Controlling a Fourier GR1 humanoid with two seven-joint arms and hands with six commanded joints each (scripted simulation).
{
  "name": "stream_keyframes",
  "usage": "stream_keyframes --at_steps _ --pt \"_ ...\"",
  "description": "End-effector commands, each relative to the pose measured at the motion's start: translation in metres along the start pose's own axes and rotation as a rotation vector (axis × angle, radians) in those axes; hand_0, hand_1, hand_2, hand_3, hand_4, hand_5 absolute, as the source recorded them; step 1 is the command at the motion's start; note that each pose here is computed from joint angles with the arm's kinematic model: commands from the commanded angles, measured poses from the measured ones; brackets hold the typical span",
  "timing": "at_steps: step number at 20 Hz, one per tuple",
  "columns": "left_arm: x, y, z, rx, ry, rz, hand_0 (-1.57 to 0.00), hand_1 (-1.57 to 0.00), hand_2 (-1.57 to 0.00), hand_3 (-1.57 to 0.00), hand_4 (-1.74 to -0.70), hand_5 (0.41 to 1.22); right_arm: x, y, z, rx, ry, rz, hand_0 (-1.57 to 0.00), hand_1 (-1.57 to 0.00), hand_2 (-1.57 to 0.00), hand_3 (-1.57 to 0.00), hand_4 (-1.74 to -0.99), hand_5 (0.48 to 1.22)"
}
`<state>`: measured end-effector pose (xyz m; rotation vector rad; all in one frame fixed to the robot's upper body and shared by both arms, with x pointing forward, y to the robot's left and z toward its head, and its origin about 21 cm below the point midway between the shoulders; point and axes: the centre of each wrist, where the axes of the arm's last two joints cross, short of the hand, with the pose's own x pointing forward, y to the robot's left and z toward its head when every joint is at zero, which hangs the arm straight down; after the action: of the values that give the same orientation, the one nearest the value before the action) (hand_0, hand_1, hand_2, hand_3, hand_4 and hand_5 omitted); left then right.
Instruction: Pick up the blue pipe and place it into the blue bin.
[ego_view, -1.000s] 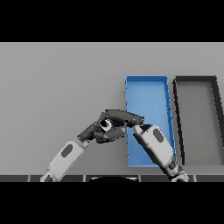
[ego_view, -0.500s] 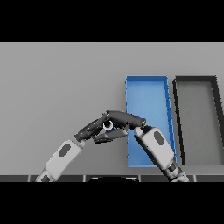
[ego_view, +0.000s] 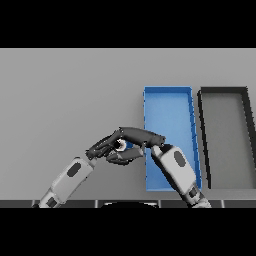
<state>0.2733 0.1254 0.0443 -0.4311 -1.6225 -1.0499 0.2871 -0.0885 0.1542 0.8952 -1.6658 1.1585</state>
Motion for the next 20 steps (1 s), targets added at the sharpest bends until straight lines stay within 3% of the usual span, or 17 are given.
stream_keyframes --at_steps 1,4,10,11,16,19,20 --pt "0.001 -0.001 0.0 0.005 0.002 0.002 -0.08 -0.07 -0.07 -0.07 -0.89 0.664 0.001 -0.001 0.0 -0.005 0.006 0.001 -1.57 -1.57 -1.57 -1.57 -1.495 1.218" --pt "0.0 0.001 0.004 0.006 0.007 0.036 -0.04 -0.04 -0.03 -0.04 -0.89 0.599 0.001 -0.002 0.002 -0.004 -0.005 -0.012 -1.57 -1.57 -1.57 -1.57 -1.49 1.22" --pt "-0.002 -0.001 0.005 0.022 0.062 0.049 -0.01 -0.01 -0.01 -0.01 -0.9 0.548 0.012 -0.006 -0.002 -0.025 -0.014 -0.111 -1.57 -1.57 -1.57 -1.57 -1.491 1.221" --pt "-0.002 -0.004 0.004 0.023 0.065 0.056 -0.01 -0.01 -0.01 -0.01 -0.91 0.541 0.017 -0.01 -0.002 -0.031 -0.023 -0.127 -1.57 -1.57 -1.57 -1.57 -1.541 1.221" --pt "-0.004 -0.009 0.004 0.005 0.092 0.07 0.0 0.0 0.0 0.0 -0.92 0.504 0.058 -0.04 0.008 -0.083 -0.038 -0.251 -1.57 -1.57 -1.57 -1.57 -1.675 1.194" --pt "-0.003 -0.011 0.007 0.004 0.094 0.069 0.0 0.0 0.0 0.0 -0.92 0.503 0.101 -0.066 0.002 -0.115 -0.142 -0.286 -1.57 -1.57 -1.57 -1.57 -1.707 1.141" --pt "-0.001 -0.011 0.004 0.004 0.094 0.069 0.0 0.0 0.0 0.0 -0.92 0.503 0.114 -0.077 0.005 -0.14 -0.174 -0.239 -1.57 -1.57 -1.57 -1.57 -1.714 1.134"
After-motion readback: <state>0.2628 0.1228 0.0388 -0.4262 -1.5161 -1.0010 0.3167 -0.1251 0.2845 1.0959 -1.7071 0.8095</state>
